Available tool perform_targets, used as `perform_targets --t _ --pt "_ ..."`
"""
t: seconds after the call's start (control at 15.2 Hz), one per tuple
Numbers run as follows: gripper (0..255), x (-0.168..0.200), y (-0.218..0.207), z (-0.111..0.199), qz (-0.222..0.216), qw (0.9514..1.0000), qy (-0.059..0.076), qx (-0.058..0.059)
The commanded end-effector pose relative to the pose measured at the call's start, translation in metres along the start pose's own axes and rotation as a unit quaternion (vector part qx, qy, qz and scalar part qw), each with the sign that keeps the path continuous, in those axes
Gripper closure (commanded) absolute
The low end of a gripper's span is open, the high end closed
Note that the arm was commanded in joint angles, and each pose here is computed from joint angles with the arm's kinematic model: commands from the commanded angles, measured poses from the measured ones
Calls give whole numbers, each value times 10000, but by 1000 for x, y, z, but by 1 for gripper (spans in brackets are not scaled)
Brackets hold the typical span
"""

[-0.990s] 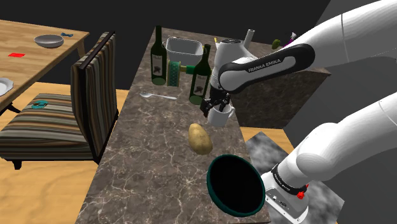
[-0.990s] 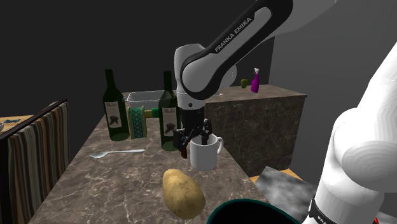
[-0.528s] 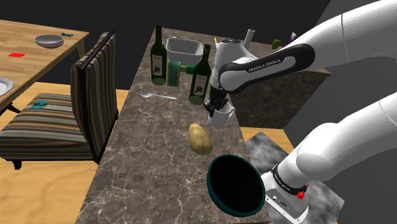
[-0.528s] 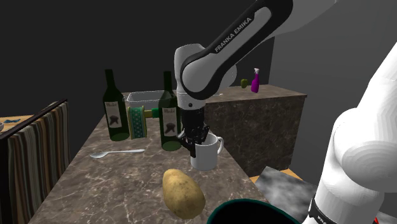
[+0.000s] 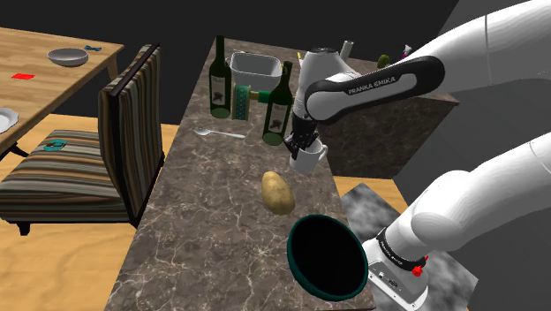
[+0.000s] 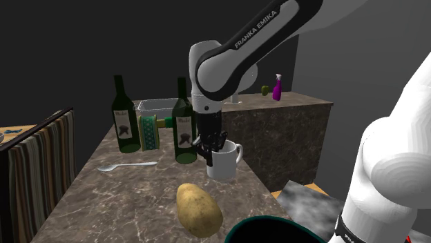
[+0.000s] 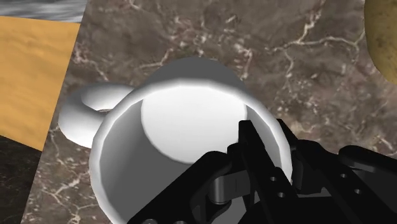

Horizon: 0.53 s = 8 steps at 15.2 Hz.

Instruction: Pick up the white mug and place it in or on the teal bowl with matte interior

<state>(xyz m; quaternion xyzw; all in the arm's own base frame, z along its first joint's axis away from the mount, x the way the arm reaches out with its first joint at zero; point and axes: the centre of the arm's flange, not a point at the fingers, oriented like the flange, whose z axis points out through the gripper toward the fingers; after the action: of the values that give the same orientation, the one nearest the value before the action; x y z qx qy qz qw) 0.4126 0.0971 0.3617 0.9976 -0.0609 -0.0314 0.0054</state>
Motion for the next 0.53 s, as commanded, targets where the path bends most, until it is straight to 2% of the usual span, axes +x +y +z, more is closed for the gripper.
perform_targets --t 0.0,0.46 --pt "255 -1 0 -10 0 10000 -1 0" --pt "255 -3 0 -47 0 10000 -1 0"
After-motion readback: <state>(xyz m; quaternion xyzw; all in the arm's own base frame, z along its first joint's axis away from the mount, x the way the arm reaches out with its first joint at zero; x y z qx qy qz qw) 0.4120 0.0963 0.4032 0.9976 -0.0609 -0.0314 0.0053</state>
